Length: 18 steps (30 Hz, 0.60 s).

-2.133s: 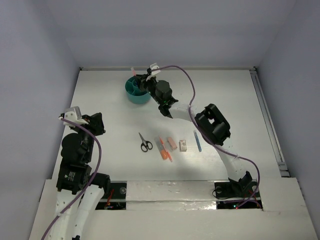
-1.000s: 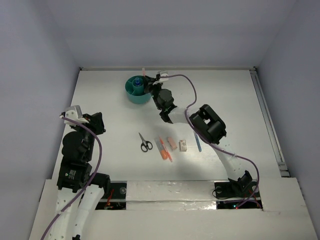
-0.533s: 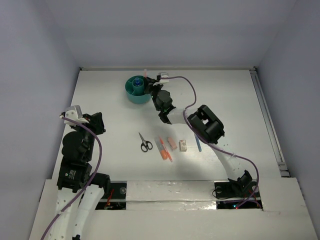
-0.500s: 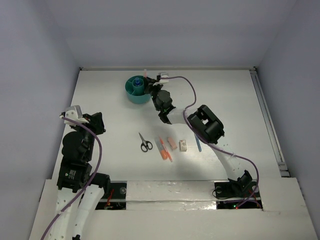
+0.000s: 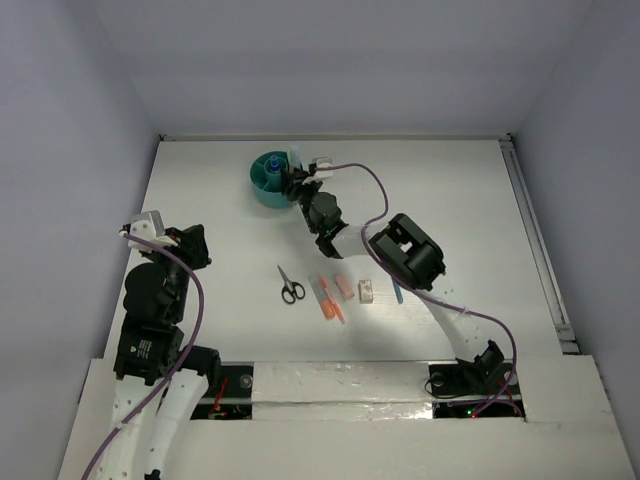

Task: Sort the stationery into containers
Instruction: Place the pen in the storage box, then pick up the pen from the center of the board.

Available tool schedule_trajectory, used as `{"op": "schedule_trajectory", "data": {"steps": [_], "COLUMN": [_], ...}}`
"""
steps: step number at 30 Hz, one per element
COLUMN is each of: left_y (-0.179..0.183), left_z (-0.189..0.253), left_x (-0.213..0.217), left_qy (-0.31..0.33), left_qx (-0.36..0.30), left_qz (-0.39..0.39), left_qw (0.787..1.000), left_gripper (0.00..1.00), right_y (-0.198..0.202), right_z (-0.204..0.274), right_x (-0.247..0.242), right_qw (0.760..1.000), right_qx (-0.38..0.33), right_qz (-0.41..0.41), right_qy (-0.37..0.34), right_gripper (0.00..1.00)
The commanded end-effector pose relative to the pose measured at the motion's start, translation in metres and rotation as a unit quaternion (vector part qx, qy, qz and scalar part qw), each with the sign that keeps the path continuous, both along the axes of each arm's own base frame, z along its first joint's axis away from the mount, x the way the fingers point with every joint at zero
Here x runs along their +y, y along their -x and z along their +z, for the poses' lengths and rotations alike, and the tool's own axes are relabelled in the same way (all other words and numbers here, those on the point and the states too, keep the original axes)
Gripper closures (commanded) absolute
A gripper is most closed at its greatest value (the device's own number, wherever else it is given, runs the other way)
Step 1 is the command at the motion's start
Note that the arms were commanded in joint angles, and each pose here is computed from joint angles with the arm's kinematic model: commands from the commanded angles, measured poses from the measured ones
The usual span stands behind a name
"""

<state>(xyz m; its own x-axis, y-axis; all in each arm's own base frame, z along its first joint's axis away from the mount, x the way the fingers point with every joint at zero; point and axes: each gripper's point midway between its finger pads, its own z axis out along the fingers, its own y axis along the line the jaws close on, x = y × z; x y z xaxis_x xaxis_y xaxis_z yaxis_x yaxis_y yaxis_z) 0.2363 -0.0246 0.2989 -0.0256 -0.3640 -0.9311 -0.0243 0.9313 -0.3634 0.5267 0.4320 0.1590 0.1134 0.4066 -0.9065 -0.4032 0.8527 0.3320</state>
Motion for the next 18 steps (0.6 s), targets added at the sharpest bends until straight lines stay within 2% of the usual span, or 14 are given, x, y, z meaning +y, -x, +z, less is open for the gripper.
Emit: {"op": "schedule_trajectory", "data": {"steps": [1, 4, 5, 8, 11, 14, 15, 16, 17, 18], "left_y": [-0.001, 0.0, 0.0, 0.0, 0.0, 0.001, 0.002, 0.003, 0.003, 0.004], "left_z": [0.018, 0.019, 0.019, 0.019, 0.02, 0.021, 0.02, 0.022, 0.023, 0.023], "left_x": [0.001, 0.002, 0.002, 0.001, 0.001, 0.001, 0.001, 0.001, 0.002, 0.003], "left_qy": [0.001, 0.001, 0.001, 0.0, 0.002, 0.003, 0.003, 0.003, 0.003, 0.003], "left_qx": [-0.032, -0.033, -0.034, -0.033, -0.035, -0.038, -0.038, -0.04, -0.042, -0.043], "left_qz": [0.001, 0.003, 0.003, 0.0, 0.001, 0.0, 0.0, 0.0, 0.002, 0.005], "left_qw": [1.0, 0.999, 0.999, 0.999, 0.999, 0.999, 0.999, 0.999, 0.999, 0.999], "left_gripper": [0.91, 0.91, 0.91, 0.91, 0.91, 0.91, 0.91, 0.91, 0.91, 0.91], "right_y": [0.017, 0.024, 0.028, 0.038, 0.047, 0.057, 0.064, 0.07, 0.078, 0.086], "right_z": [0.06, 0.068, 0.081, 0.095, 0.097, 0.084, 0.093, 0.09, 0.071, 0.054], "right_x": [0.0, -0.001, -0.002, -0.004, -0.011, -0.019, -0.023, -0.025, -0.029, -0.031], "right_qw": [0.997, 0.997, 0.997, 0.996, 0.998, 0.999, 0.998, 0.997, 0.996, 0.993], "right_qx": [-0.058, -0.061, -0.068, -0.068, -0.038, -0.001, 0.008, 0.022, 0.048, 0.08], "right_qz": [0.007, 0.02, 0.024, 0.041, 0.047, 0.054, 0.059, 0.068, 0.078, 0.089], "right_qy": [-0.04, -0.033, -0.037, -0.031, -0.019, -0.003, 0.0, -0.003, 0.009, 0.022], "right_gripper": [0.57, 0.49, 0.43, 0.33, 0.25, 0.25, 0.26, 0.32, 0.63, 0.81]}}
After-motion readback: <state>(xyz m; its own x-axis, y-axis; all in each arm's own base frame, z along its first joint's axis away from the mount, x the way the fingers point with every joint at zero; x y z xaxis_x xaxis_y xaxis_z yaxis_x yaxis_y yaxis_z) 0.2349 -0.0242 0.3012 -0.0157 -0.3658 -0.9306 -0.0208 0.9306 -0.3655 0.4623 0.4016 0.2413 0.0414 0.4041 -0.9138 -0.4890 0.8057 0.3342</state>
